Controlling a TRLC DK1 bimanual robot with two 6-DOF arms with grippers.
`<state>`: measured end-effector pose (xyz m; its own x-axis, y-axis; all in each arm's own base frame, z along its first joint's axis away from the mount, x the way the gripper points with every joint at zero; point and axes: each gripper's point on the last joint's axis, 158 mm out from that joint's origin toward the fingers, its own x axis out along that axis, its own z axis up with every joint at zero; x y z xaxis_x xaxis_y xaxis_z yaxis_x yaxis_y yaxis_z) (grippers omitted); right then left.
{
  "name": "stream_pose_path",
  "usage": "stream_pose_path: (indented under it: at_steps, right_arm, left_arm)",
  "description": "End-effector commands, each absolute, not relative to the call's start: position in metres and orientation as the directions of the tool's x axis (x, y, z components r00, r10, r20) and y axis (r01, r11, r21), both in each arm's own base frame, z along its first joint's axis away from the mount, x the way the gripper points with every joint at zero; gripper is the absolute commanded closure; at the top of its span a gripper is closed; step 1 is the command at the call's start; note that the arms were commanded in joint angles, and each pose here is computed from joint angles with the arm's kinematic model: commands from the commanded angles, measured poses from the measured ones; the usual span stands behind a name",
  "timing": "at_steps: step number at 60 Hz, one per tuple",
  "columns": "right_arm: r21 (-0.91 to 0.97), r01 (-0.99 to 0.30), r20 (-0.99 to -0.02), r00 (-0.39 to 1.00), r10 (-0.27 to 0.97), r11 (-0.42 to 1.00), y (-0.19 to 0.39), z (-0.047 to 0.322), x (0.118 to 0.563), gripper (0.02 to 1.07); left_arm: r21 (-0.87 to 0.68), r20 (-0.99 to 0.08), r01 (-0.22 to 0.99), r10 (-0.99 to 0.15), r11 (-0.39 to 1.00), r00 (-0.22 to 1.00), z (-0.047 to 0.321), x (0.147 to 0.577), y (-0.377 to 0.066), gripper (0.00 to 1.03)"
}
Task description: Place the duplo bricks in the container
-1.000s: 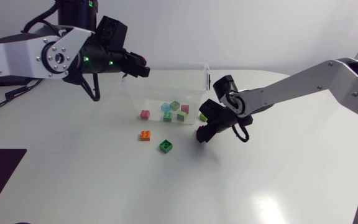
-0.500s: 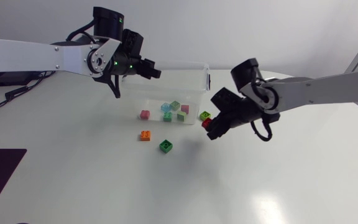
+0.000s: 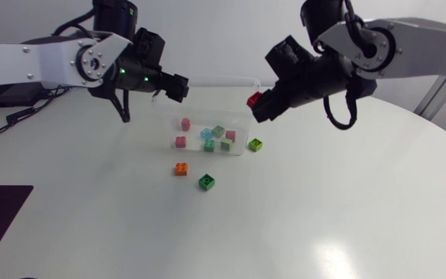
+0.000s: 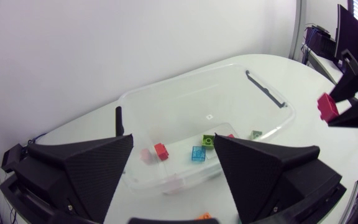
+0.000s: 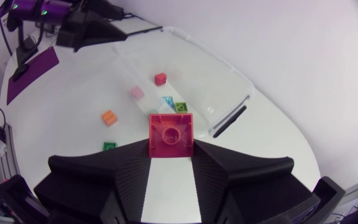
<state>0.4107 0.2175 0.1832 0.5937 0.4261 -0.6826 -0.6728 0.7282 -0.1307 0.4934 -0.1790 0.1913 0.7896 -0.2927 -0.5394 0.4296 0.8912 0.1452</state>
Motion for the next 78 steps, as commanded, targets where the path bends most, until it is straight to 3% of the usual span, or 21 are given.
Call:
stream_pose_path:
  at_steps: [1, 24, 43, 56, 64, 78]
  right_arm:
    - [-0.115, -0.656, -0.692, 0.592, 0.414, 0.746, 0.228, 0.183, 0.423, 0.85]
    - [-0.091, -0.602, -0.681, 0.619, 0.392, 0.793, 0.253, 0.18, 0.485, 0.85]
    - [-0.09, -0.569, -0.697, 0.622, 0.356, 0.817, 0.259, 0.156, 0.523, 0.84]
    - [-0.09, -0.534, -0.721, 0.617, 0.315, 0.841, 0.252, 0.134, 0.552, 0.48]
    - [-0.087, -0.519, -0.717, 0.626, 0.308, 0.85, 0.25, 0.139, 0.556, 0.18]
    - [-0.074, -0.508, -0.73, 0.613, 0.301, 0.858, 0.239, 0.149, 0.525, 0.12]
  left_arm:
    - [0.148, -0.549, 0.432, -0.289, 0.89, 0.784, 0.198, 0.469, -0.168, 0.1]
    - [0.091, -0.721, 0.479, -0.274, 0.873, 0.636, 0.111, 0.396, -0.138, 0.12]
    - [0.039, -0.799, 0.494, -0.269, 0.869, 0.538, 0.044, 0.381, -0.149, 0.12]
    - [-0.008, -0.828, 0.468, -0.269, 0.884, 0.492, 0.02, 0.393, -0.166, 0.12]
    - [-0.042, -0.838, 0.438, -0.27, 0.898, 0.474, 0.009, 0.403, -0.176, 0.12]
    - [-0.082, -0.857, 0.383, -0.261, 0.92, 0.444, -0.004, 0.421, -0.192, 0.12]
